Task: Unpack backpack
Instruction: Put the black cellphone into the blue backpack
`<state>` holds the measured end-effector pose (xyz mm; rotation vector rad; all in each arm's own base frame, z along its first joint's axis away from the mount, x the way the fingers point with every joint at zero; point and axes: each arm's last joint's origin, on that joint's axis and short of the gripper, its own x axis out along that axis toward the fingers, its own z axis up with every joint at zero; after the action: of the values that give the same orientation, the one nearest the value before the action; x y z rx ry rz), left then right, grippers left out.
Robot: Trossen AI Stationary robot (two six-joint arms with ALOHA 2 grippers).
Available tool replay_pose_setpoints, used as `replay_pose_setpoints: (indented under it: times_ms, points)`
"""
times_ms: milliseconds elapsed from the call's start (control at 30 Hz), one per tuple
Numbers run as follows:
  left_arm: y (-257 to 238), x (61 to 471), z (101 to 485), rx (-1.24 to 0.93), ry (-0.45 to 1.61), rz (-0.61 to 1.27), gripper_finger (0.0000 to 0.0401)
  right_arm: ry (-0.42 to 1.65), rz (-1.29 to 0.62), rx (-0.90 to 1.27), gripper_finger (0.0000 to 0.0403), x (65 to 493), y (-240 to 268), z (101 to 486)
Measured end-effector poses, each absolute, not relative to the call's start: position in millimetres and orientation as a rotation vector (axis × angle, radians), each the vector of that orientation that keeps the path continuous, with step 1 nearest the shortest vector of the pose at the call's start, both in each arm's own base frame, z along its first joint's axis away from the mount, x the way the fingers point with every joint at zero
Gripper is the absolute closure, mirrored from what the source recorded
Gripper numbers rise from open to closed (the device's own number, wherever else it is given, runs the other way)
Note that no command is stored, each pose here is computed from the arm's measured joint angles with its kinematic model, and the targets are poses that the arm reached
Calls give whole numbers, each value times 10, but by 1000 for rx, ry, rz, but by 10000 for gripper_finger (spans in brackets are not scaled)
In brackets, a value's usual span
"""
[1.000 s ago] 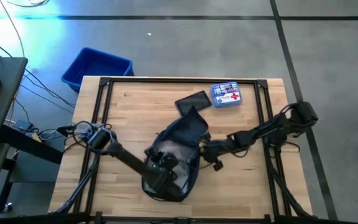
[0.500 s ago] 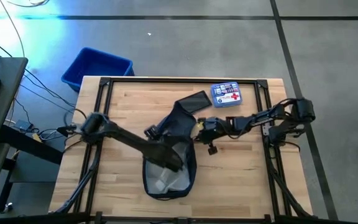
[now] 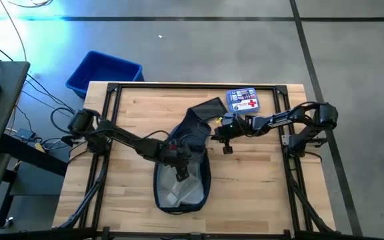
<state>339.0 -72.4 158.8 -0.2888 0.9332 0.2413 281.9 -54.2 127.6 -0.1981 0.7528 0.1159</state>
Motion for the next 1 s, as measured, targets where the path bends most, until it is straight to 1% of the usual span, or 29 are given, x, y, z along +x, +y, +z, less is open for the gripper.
replay_pose_setpoints:
  times_ms: [200, 400, 467, 667, 733, 833, 900, 1000]
  points:
    - [-414, 3457, 1381, -288, 978, 309, 401, 736, 113, -202, 402, 2793, -537, 1248]
    - [-100, 3430, 1316, -235, 1046, 396, 401, 738, 70, -200, 403, 2794, -547, 1260]
    - [-34, 3393, 1346, -203, 1062, 429, 401, 740, 24, -210, 403, 2776, -556, 1312]
    - [16, 3223, 1460, -100, 1127, 545, 401, 715, -147, -256, 403, 2621, -640, 1651]
    - [18, 3163, 1500, -82, 1145, 592, 401, 701, -255, -227, 402, 2549, -727, 1758]
    - [15, 3058, 1551, -41, 1185, 670, 401, 695, -376, -122, 402, 2441, -924, 1813]
    - [-1, 3008, 1582, -22, 1201, 696, 401, 670, -360, -50, 402, 2407, -1050, 1806]
    - [-51, 2944, 1661, 14, 1195, 725, 401, 604, -299, 2, 402, 2426, -1192, 1776]
